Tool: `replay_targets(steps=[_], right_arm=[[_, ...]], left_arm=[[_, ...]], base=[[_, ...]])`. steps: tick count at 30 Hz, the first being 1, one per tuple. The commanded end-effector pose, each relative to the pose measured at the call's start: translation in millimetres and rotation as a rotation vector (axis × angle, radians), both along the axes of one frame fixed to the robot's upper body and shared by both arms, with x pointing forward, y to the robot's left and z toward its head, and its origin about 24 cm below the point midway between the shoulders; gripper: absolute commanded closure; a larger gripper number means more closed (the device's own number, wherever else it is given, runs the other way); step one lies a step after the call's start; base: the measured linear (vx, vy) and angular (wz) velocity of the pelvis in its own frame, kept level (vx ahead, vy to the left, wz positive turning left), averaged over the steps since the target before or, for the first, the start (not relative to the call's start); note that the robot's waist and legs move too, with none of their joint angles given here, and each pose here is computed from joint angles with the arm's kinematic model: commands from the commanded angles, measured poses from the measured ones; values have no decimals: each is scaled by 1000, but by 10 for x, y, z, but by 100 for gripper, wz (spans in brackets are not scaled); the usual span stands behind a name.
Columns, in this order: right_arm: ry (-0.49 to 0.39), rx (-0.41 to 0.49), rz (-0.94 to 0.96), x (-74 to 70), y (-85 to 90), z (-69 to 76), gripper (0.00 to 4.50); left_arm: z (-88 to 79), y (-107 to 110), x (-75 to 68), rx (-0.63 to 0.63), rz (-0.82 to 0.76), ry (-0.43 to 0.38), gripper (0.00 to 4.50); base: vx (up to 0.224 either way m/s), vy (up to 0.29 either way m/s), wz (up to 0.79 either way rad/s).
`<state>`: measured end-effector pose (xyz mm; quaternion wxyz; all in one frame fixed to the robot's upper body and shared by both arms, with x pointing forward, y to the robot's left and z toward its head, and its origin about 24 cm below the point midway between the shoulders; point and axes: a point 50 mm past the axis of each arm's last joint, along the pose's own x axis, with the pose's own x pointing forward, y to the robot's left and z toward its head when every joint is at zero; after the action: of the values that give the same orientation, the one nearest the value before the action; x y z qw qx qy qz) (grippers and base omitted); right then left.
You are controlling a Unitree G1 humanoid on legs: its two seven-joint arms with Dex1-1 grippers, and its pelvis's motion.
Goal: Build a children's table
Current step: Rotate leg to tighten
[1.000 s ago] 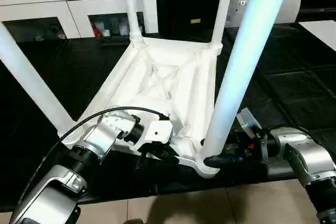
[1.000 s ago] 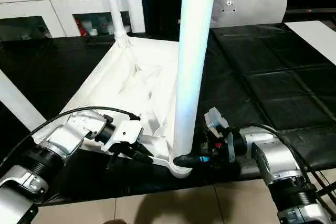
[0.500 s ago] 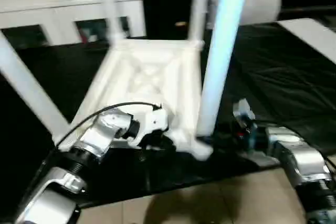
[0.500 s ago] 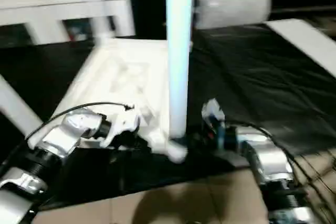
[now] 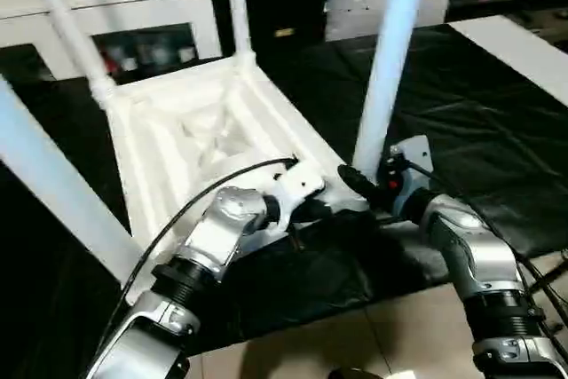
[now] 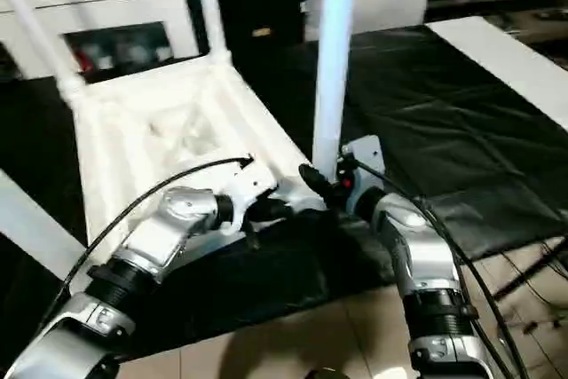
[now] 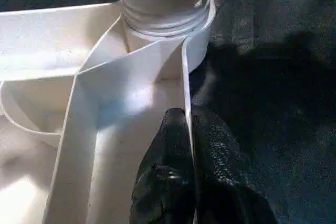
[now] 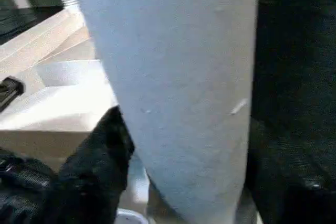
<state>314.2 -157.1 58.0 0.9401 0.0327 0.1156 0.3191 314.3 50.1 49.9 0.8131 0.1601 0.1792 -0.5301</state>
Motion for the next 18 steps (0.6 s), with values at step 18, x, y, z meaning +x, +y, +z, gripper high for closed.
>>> replay_targets(steps=[18], right_arm=[[-11,-65,641,-405,-253,181,9]], left_arm=[[121,375,-126,89,-519,-50,450]], base=[[0,0,0]])
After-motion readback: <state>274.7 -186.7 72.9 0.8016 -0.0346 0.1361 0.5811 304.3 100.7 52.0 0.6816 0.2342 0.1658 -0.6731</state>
